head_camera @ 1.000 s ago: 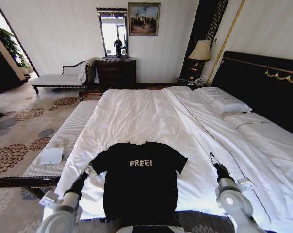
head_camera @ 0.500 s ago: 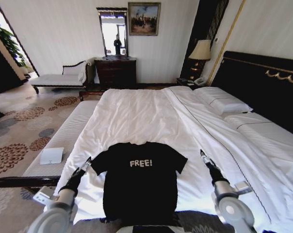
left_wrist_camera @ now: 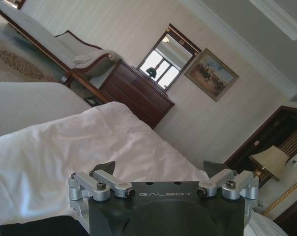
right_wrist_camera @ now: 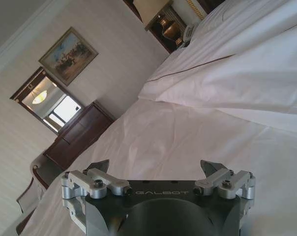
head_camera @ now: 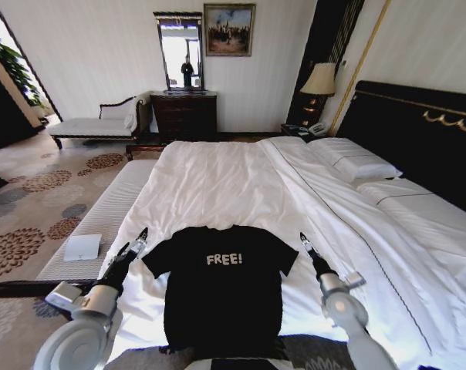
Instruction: Fold the clothes on the bed.
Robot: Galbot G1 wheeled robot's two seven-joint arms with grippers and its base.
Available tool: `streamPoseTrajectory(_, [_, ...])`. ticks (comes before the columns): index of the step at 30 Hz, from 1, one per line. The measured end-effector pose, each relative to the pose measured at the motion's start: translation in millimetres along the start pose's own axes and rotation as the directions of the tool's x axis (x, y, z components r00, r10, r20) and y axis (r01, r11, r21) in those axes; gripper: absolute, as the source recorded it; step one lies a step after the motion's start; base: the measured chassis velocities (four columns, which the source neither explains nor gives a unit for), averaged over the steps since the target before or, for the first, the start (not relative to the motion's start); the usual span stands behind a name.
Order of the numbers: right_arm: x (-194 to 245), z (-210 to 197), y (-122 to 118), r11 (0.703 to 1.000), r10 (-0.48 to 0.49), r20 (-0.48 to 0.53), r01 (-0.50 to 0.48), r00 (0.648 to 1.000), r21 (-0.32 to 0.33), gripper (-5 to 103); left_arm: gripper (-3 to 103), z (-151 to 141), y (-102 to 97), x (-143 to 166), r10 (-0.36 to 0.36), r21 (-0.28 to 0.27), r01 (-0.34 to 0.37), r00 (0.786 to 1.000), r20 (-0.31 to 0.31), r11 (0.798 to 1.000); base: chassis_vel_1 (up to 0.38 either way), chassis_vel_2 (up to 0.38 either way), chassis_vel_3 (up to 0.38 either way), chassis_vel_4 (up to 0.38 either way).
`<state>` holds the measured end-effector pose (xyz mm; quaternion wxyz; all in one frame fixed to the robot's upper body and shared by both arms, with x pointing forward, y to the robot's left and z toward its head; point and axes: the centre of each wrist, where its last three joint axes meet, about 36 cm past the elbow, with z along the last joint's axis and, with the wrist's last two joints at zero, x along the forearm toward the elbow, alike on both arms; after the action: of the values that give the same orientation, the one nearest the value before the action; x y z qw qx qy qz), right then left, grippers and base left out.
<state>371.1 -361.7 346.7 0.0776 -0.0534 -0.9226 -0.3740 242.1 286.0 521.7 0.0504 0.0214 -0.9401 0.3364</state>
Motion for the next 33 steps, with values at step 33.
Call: streamPoseTrajectory(33, [-18,68,-31,0.982,0.165,-0.051,-0.169,0.985,-0.089,75,100,3,11.0,3,-0.124,-0.052,0.124,0.992,0.005,0.991,0.0,0.0,0.0,0.0])
